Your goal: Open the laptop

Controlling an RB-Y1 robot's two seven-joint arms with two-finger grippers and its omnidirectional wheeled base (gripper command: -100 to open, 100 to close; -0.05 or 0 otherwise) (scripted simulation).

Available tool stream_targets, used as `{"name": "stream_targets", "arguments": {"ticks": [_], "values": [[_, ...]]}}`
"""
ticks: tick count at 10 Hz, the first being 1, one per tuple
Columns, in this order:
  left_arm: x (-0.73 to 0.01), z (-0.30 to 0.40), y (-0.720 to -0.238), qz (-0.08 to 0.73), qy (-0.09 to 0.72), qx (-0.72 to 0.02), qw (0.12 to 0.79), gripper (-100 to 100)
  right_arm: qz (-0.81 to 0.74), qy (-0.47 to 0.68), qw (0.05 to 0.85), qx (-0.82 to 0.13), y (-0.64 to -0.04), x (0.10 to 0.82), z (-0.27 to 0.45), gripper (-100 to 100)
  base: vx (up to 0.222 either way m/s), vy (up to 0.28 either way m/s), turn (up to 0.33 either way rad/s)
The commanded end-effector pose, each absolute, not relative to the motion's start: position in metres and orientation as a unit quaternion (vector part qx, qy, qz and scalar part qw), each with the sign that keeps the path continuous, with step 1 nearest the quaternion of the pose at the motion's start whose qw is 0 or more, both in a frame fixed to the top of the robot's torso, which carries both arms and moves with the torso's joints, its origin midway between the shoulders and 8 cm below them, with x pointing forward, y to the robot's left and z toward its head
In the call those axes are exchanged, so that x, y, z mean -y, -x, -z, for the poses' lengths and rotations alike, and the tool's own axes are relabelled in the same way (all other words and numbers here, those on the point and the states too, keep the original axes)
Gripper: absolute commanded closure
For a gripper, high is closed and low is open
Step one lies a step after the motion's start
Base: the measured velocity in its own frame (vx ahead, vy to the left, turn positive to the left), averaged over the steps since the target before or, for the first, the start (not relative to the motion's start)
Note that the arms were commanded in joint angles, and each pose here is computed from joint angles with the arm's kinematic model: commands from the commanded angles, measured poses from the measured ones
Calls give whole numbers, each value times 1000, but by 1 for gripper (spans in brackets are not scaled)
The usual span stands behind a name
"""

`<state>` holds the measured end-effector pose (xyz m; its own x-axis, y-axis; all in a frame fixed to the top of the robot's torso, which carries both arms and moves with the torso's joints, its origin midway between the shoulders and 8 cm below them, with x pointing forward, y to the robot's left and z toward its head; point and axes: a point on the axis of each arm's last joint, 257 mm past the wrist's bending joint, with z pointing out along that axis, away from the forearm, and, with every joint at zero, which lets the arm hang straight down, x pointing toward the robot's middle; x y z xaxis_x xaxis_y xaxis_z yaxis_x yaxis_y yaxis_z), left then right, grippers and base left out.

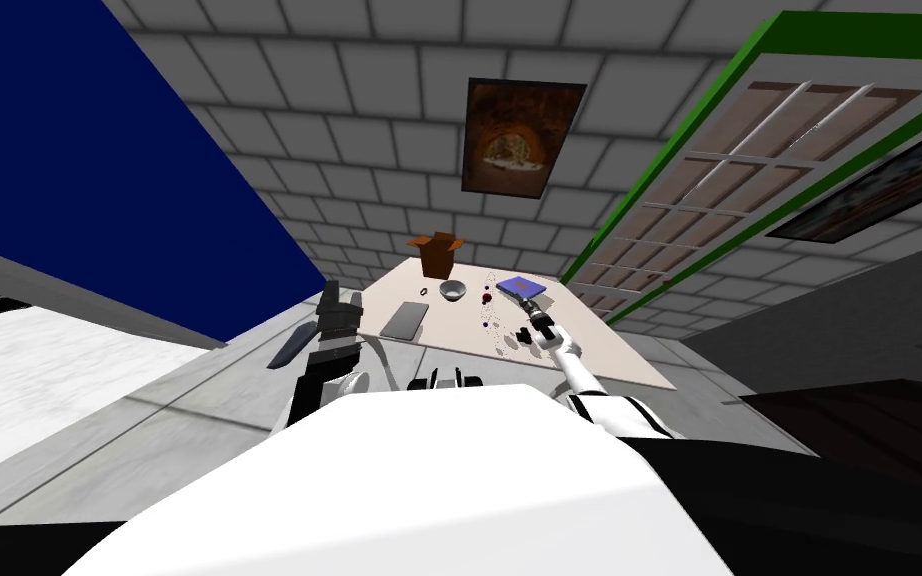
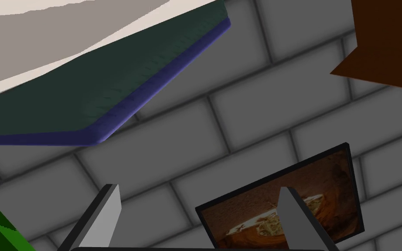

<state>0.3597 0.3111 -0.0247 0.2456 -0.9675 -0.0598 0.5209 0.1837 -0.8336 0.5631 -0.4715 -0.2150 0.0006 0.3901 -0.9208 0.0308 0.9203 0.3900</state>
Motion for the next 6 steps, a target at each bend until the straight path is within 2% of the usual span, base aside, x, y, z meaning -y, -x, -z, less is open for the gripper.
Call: {"name": "stream_targets", "arguments": {"ticks": [1, 4, 5, 6], "values": [[-311, 25, -360, 529, 358, -312, 703, 0, -128, -146, 701, -686, -576, 491, 192, -100, -63, 62, 57], [-311, 25, -360, 529, 358, -312, 703, 0, -116, -164, 687, -699, -569, 506, 215, -100, -8, 19, -10], [-311, 25, -360, 529, 358, -312, 703, 0, -121, -148, 708, -680, -582, 515, 177, -100, -46, 37, 98], [-311, 25, -360, 529, 358, -312, 703, 0, -114, -159, 702, -685, -581, 525, 186, -100, -56, 66, 61]]}}
